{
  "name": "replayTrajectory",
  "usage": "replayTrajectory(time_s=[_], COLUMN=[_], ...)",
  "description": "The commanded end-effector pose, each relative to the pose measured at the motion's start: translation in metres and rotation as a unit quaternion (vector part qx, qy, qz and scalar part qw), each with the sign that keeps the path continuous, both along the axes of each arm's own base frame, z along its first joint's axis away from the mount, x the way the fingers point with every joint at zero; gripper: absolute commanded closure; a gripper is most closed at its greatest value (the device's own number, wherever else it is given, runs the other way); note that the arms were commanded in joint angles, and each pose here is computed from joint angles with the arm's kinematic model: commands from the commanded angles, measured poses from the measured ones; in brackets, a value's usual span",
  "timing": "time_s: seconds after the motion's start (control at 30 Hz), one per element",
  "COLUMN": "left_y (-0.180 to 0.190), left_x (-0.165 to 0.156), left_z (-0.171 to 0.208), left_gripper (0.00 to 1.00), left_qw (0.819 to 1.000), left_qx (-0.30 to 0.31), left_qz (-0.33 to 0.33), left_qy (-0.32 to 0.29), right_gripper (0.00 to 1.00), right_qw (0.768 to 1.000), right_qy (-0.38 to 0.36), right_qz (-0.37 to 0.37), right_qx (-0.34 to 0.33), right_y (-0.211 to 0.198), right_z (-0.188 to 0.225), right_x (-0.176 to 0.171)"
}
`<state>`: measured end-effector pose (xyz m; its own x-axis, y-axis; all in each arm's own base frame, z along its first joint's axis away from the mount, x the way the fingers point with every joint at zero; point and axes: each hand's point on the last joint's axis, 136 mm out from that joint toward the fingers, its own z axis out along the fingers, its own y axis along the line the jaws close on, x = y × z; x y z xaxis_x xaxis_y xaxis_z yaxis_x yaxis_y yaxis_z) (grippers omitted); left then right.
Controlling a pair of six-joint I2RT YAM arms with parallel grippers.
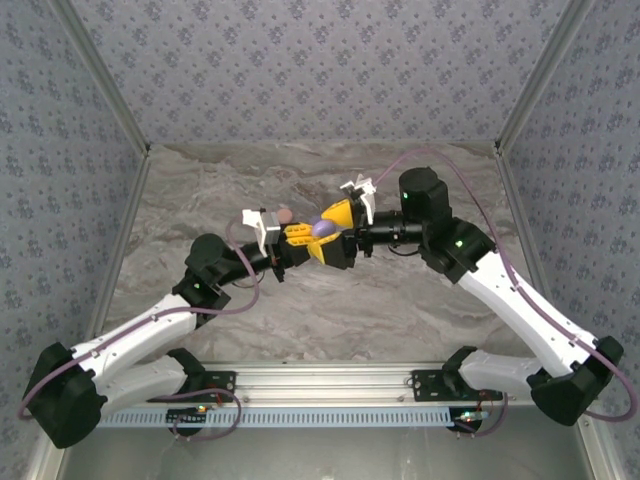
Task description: Insert the wireless bluetooth earbuds into the charging case
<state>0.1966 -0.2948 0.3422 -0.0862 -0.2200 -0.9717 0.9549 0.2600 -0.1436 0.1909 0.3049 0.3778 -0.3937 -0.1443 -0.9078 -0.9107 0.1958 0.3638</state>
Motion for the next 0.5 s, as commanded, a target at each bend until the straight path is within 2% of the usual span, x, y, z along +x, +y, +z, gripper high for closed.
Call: replayTrajectory(time_s=[0.0, 0.17, 0.3, 0.4, 0.47], left_y=[0.002, 0.002, 0.002, 0.004, 0.005], left_x=[0.003, 0.004, 0.009, 0.020, 0.030], left_z=[0.015, 0.016, 0.008, -0.008, -0.027], left_gripper=[1.00, 1.00, 1.00, 1.00, 1.00], left_qw=[1.000, 1.000, 1.000, 0.998, 0.994], left_qx=[-0.010, -0.008, 0.003, 0.024, 0.049], left_qz=[0.014, 0.016, 0.026, 0.054, 0.078], left_qy=[-0.018, -0.016, 0.003, 0.032, 0.058], right_gripper=[0.00, 0.00, 0.00, 0.00, 0.00], right_qw=[1.000, 0.999, 0.991, 0.970, 0.942], right_qy=[-0.013, -0.011, -0.018, -0.024, -0.018], right_qz=[0.016, -0.029, -0.111, -0.212, -0.303], right_qx=[0.003, -0.033, -0.072, -0.112, -0.146], right_y=[-0.003, -0.009, -0.026, -0.054, -0.085], right_z=[0.003, -0.013, -0.020, -0.028, -0.038], right_x=[-0.017, -0.004, 0.020, 0.047, 0.068])
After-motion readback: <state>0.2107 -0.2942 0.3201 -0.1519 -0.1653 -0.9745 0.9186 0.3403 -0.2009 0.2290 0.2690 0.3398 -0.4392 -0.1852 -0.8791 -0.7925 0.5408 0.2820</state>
